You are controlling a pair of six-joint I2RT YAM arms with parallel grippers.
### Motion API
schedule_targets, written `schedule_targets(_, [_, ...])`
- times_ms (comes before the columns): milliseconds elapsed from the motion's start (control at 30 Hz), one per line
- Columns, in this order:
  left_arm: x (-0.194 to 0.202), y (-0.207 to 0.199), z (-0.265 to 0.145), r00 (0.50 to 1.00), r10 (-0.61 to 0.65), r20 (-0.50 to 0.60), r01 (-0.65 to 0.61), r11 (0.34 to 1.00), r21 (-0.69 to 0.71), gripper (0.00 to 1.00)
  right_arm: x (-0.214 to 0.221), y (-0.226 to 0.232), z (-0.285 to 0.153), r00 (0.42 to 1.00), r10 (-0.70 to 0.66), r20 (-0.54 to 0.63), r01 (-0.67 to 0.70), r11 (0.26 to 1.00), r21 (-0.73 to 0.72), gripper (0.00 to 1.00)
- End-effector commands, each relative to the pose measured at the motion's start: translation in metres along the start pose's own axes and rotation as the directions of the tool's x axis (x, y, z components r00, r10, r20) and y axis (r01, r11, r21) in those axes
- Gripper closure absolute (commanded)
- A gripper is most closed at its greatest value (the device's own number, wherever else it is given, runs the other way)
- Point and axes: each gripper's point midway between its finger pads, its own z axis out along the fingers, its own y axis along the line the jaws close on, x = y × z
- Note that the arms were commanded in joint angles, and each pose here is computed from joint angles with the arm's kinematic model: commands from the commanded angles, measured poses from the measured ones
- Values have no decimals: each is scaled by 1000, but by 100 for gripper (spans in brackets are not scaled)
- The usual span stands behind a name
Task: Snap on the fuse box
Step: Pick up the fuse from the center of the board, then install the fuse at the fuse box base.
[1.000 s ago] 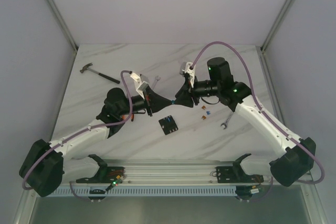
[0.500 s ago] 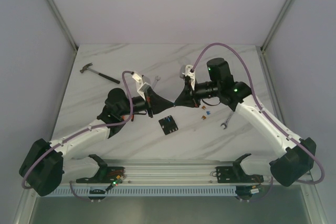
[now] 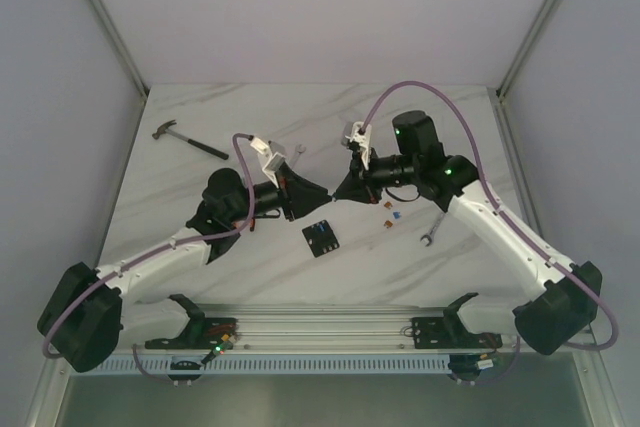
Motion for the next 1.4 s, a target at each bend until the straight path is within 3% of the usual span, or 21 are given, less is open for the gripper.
schedule_targets(0, [11, 28, -11, 996, -86, 20, 88, 978, -189, 59, 2, -30, 1, 993, 112, -21, -106, 972, 210, 100])
schedule_targets(233, [64, 67, -46, 933, -358, 47, 335, 809, -484, 48, 31, -52, 9, 955, 292, -47, -238, 852, 466, 100])
schedule_targets(400, [98, 75, -66, 859, -504, 94, 459, 674, -579, 41, 53, -53, 19, 926, 374, -58, -270, 760, 591, 100])
schedule_targets(600, [135, 78, -74, 761, -640, 106, 549, 549, -630, 40, 80, -55, 33, 890, 453, -59, -284, 650, 705, 100])
schedule_targets(967, [176, 88, -71, 673, -737, 63, 562, 454, -692, 45, 124, -55, 61, 855, 509, -97, -240, 555, 797, 100])
schedule_targets(1367, [196, 94, -62, 623, -780, 67, 602, 422, -678, 57, 159, -59, 78, 829, 544, -129, -213, 521, 826, 100])
